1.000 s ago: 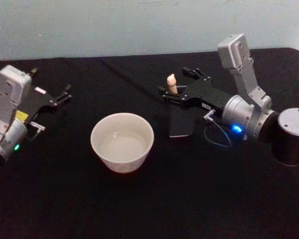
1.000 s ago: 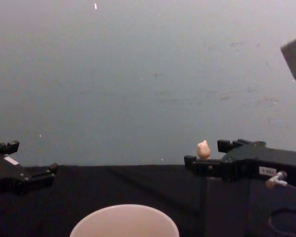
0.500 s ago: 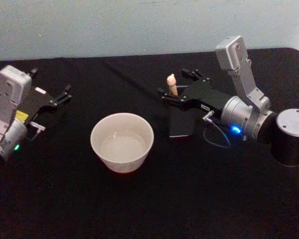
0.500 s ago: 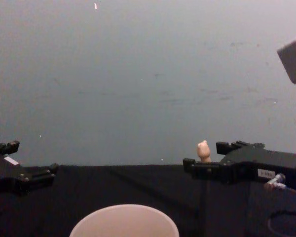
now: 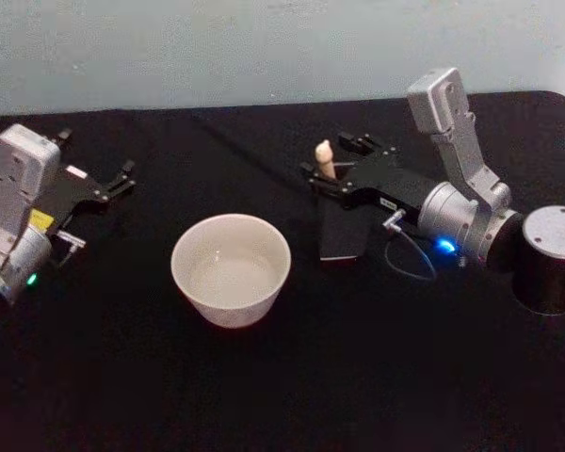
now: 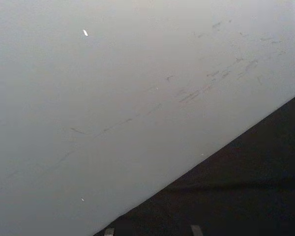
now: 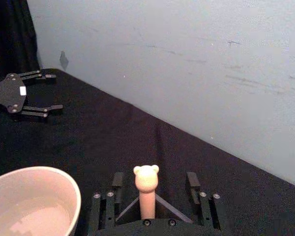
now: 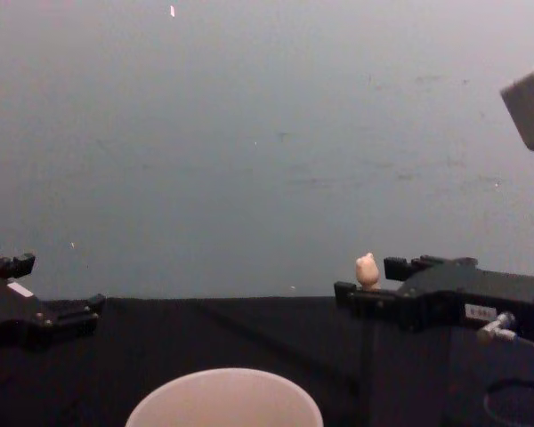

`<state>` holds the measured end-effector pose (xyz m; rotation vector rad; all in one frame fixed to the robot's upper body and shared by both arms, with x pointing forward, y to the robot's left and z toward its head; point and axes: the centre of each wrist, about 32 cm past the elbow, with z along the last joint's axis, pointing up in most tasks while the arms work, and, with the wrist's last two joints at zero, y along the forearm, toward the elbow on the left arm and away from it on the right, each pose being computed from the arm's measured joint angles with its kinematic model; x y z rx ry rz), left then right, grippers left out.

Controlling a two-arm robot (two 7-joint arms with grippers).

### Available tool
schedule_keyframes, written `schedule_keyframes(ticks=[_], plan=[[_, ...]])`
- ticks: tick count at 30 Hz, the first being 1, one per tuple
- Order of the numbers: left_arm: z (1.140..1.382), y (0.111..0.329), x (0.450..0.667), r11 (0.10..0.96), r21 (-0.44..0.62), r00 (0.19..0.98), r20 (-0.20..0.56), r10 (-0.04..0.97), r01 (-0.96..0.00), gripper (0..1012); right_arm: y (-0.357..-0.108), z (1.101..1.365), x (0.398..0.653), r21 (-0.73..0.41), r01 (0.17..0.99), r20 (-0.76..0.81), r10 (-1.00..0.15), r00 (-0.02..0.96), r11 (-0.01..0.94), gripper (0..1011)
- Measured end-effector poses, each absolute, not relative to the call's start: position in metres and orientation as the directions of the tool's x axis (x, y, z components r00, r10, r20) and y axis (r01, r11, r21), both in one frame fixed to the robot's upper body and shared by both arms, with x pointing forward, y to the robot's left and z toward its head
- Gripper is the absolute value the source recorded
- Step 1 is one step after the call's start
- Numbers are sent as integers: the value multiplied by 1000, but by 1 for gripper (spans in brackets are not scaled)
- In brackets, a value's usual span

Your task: Pick up the stirring spoon with one hand, stir inside the cup, then place it back in its original position.

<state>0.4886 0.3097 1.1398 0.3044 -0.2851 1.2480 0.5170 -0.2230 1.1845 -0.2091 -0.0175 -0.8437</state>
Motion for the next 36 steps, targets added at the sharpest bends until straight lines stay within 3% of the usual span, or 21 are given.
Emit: schedule_keyframes(ticks=[19,36], plan=[[1140,310,489,287,70,292,374,880,-955,1001,-223,1185,517,-176,743,96,-740,666,646,227],[1140,310,489,287,70,292,374,880,-955,1001,-225,1186,516,-166,743,93,-740,666,648,173]])
